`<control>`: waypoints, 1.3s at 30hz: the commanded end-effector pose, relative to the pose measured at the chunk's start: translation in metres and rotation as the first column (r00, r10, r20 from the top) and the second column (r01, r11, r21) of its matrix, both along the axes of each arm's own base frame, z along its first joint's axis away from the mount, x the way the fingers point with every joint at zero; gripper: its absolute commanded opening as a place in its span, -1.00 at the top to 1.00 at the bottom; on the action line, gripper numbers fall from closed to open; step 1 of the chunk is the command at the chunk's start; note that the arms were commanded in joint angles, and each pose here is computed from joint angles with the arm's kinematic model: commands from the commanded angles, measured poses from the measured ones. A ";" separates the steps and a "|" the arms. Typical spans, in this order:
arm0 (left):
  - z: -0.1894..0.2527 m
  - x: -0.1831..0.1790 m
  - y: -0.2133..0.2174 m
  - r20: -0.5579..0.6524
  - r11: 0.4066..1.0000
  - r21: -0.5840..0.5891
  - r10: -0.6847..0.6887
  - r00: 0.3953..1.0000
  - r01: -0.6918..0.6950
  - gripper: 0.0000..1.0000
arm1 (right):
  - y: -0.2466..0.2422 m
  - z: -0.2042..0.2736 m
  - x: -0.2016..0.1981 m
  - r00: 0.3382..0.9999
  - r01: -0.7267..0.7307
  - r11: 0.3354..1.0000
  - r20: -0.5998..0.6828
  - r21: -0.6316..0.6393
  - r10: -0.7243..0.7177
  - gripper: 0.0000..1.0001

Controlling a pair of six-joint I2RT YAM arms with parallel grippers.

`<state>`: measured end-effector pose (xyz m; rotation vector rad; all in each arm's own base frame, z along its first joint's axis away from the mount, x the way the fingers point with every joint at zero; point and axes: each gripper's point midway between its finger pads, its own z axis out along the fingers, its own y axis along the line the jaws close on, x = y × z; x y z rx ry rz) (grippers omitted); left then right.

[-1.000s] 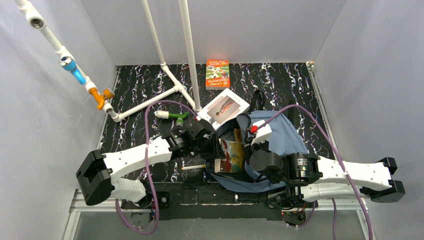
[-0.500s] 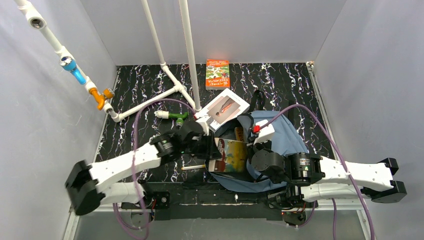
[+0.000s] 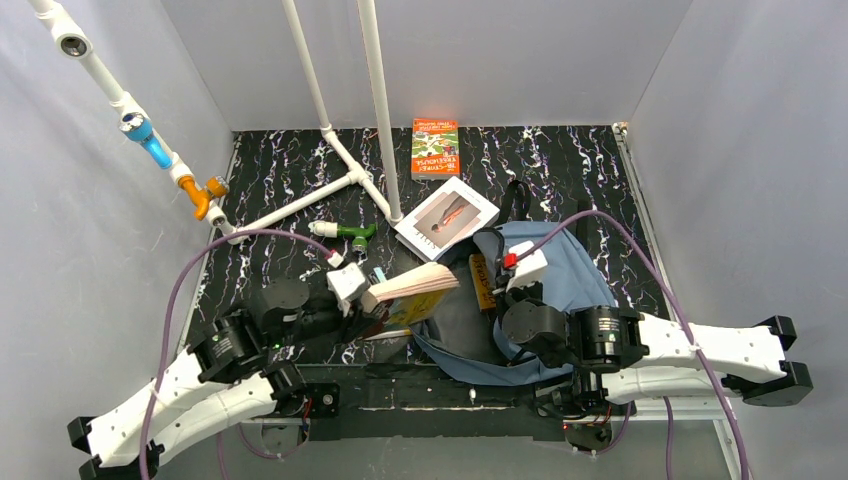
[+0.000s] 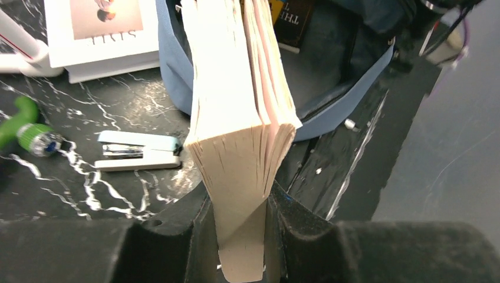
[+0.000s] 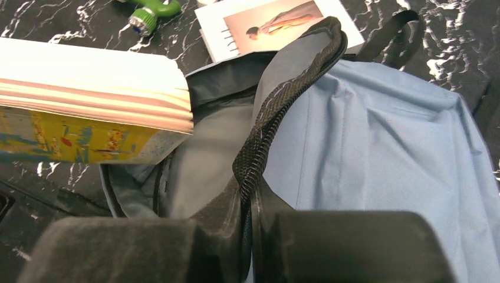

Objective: Pack the student bag
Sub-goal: Adjust the book.

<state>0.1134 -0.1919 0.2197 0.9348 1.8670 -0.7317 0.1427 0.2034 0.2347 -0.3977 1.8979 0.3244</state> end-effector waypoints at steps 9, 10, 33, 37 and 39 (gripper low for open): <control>0.064 -0.019 0.037 0.483 0.959 0.150 -0.282 0.829 0.239 1.00 | 0.060 -0.006 -0.029 0.926 -0.374 0.913 -0.023 -0.164 0.376 -0.14; 0.065 -0.018 0.039 0.489 0.958 0.168 -0.285 0.824 0.232 1.00 | 0.063 -0.003 -0.031 0.915 -0.400 0.901 -0.019 -0.167 0.403 -0.26; 0.087 -0.053 0.033 0.440 0.856 0.252 -0.517 0.734 0.451 1.00 | 0.168 0.104 -0.076 0.379 -0.923 0.383 0.077 -0.046 0.922 -0.97; 0.089 -0.060 0.031 0.423 0.848 0.228 -0.529 0.735 0.479 1.00 | 0.182 0.096 -0.076 0.326 -0.945 0.326 0.024 0.032 0.945 -0.97; 0.091 -0.059 0.032 0.429 0.852 0.226 -0.523 0.736 0.473 1.00 | 0.186 0.083 -0.088 0.260 -0.961 0.263 -0.042 0.080 0.965 -0.97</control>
